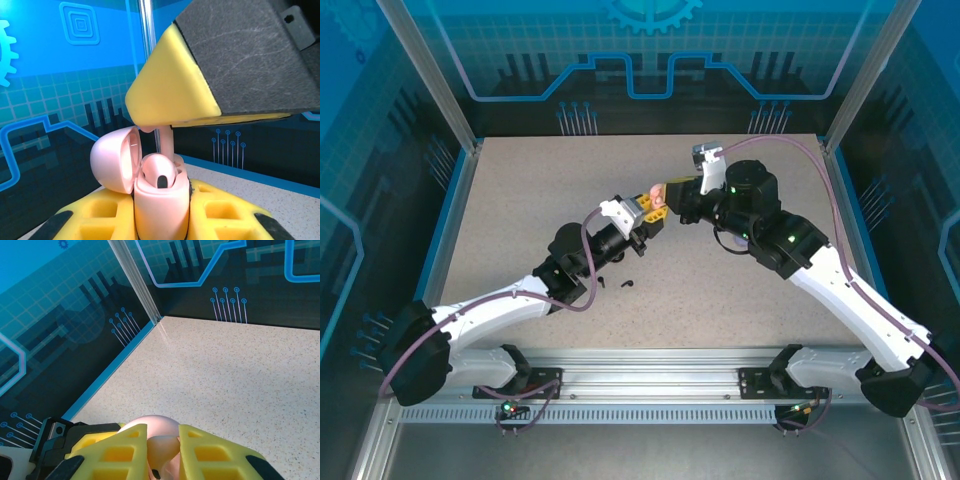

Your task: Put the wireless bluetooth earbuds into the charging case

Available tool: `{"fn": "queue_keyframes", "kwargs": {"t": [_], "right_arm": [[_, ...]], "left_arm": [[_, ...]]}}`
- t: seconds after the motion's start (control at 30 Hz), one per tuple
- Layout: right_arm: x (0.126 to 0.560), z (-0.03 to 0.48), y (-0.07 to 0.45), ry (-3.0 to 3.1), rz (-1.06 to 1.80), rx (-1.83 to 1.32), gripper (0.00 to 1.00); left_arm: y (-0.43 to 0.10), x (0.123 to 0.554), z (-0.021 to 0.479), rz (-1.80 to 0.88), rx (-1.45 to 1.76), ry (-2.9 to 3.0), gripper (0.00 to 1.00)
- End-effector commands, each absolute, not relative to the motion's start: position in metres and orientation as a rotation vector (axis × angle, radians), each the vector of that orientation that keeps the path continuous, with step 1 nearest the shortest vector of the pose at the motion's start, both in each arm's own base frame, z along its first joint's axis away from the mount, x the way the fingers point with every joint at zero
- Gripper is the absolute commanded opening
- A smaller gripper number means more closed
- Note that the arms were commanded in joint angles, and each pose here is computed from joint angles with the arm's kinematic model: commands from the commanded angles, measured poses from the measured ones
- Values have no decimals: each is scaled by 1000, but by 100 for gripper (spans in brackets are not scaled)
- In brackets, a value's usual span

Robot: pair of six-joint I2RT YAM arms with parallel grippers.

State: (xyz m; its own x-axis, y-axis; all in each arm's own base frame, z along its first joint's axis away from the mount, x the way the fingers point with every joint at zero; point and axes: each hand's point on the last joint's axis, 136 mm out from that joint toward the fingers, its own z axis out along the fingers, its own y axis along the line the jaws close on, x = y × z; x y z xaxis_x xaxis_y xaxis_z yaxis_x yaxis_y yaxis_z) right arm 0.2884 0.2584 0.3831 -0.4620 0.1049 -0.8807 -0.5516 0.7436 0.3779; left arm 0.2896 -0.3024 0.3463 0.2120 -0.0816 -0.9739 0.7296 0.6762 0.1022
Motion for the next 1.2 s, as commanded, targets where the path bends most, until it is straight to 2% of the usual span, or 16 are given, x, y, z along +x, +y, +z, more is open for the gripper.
{"fn": "queue_keyframes", "kwargs": {"t": [0.0,0.6,1.17], "right_arm": [[287,383,264,1893,808,-352,17],[282,339,264,2010,758,-374,15],[275,355,255,1985,759,-358,15]], "left_arm": [[-300,285,376,-649,604,1159,0],[-298,286,383,-629,600,1147,0],[-300,288,380,-625,608,1150,0]]}}
